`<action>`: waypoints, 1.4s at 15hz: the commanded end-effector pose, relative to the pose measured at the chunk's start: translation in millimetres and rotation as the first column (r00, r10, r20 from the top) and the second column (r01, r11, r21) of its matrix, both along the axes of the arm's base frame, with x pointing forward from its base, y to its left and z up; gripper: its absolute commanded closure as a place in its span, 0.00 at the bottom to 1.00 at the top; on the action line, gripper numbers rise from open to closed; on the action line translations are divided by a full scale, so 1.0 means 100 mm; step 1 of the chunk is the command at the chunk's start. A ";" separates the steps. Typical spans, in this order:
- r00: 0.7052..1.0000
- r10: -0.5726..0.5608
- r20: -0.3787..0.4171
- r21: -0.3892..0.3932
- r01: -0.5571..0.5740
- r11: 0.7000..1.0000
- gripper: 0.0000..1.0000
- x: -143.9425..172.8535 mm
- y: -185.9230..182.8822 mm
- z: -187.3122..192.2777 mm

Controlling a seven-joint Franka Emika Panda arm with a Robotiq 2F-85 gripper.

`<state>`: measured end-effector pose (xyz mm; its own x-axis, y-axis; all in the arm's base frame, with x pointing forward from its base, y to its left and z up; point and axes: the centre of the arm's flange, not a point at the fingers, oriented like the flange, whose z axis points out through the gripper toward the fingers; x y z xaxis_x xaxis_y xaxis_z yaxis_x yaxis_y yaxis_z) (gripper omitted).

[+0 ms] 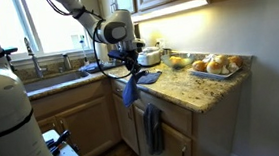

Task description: Pick up the blue towel on the right and hang it on the top right drawer

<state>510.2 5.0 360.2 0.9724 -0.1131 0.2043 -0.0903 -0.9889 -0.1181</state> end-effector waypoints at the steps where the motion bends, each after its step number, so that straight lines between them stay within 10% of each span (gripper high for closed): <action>1: 1.000 0.000 -0.001 0.000 0.000 1.000 0.90 0.01 0.00 -0.01; 21: 0.999 0.025 0.026 0.092 -0.027 0.995 0.95 -0.58 0.59 -0.51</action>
<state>470.3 53.0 322.2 0.9760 -0.0963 0.1954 -0.0611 -0.9820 -0.1790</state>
